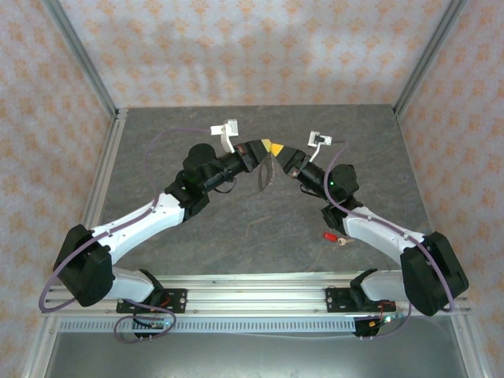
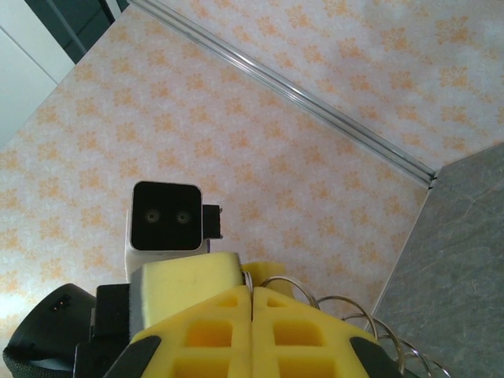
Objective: Put the keys on the keyring
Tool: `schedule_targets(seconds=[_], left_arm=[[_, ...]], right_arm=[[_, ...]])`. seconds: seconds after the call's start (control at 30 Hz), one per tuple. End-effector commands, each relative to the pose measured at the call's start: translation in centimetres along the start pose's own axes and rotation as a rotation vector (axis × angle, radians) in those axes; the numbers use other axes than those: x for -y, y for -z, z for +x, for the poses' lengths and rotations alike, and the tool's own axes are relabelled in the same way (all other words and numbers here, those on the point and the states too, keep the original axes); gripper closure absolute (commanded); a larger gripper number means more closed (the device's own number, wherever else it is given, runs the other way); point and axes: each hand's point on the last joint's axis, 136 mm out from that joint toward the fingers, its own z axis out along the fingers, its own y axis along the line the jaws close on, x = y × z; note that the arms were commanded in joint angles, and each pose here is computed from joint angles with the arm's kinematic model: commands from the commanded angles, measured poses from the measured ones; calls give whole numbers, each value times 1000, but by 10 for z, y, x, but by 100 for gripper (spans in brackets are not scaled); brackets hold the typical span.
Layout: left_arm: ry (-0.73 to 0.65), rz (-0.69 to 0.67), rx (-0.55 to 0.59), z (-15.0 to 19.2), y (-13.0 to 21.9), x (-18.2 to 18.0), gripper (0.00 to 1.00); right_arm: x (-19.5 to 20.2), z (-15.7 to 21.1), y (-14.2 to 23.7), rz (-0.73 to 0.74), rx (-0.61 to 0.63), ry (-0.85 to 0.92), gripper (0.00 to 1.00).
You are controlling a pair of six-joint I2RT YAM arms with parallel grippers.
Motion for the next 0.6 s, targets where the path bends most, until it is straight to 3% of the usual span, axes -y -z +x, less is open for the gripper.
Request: schedule_targets(seconds=[0.0, 0.17, 0.3, 0.4, 0.5, 0.57], left_arm=[[-23, 60, 41, -13, 1, 24, 91], [-24, 52, 36, -10, 1, 22, 100], [-36, 31, 24, -8, 1, 18, 100], [-68, 14, 7, -6, 4, 17, 100], [-109, 9, -22, -3, 6, 19, 100], [-134, 11, -42, -2, 7, 22, 100]], right_arm=[[-18, -4, 1, -59, 17, 37, 100], [-17, -4, 1, -54, 16, 36, 100], [-9, -4, 1, 11, 6, 49, 96], [-5, -10, 7, 110, 3, 95, 48], [0, -25, 19, 211, 25, 122, 15], [7, -35, 29, 280, 39, 126, 0]])
